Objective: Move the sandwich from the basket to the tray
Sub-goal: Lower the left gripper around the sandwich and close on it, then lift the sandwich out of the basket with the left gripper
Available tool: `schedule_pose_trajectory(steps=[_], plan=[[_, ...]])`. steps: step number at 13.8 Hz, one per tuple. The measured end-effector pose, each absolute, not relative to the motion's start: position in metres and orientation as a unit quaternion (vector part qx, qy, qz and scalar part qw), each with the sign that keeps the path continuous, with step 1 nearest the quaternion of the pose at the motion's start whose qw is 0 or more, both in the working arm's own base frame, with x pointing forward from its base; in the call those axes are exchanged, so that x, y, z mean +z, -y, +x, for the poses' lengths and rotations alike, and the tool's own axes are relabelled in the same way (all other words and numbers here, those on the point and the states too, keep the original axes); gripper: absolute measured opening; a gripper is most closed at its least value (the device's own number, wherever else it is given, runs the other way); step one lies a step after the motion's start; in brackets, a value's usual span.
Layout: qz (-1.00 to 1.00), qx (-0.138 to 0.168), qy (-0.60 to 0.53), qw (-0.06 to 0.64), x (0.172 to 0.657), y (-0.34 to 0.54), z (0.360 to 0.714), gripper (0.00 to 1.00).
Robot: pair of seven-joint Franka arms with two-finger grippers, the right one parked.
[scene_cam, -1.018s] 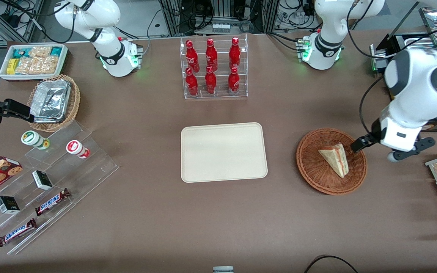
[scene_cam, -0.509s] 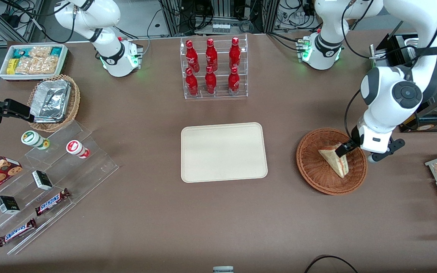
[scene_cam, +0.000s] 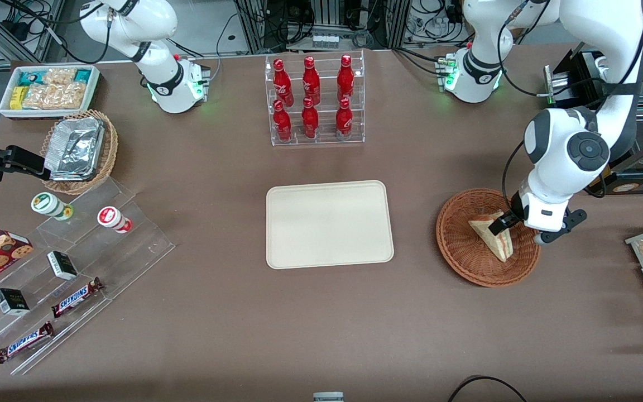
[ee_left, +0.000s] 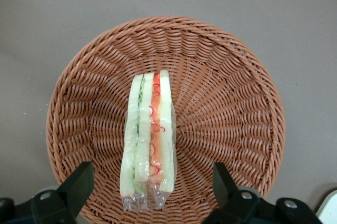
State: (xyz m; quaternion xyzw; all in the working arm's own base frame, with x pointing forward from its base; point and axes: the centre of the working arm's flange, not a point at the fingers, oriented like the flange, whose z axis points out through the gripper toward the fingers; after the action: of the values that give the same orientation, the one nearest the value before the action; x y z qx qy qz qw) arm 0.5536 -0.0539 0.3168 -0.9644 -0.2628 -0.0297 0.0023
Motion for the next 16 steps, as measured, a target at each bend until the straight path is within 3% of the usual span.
schedule_pose_trajectory(steps=[16], plan=[[-0.958, 0.003, 0.286, 0.013, 0.245, 0.055, 0.546, 0.97]])
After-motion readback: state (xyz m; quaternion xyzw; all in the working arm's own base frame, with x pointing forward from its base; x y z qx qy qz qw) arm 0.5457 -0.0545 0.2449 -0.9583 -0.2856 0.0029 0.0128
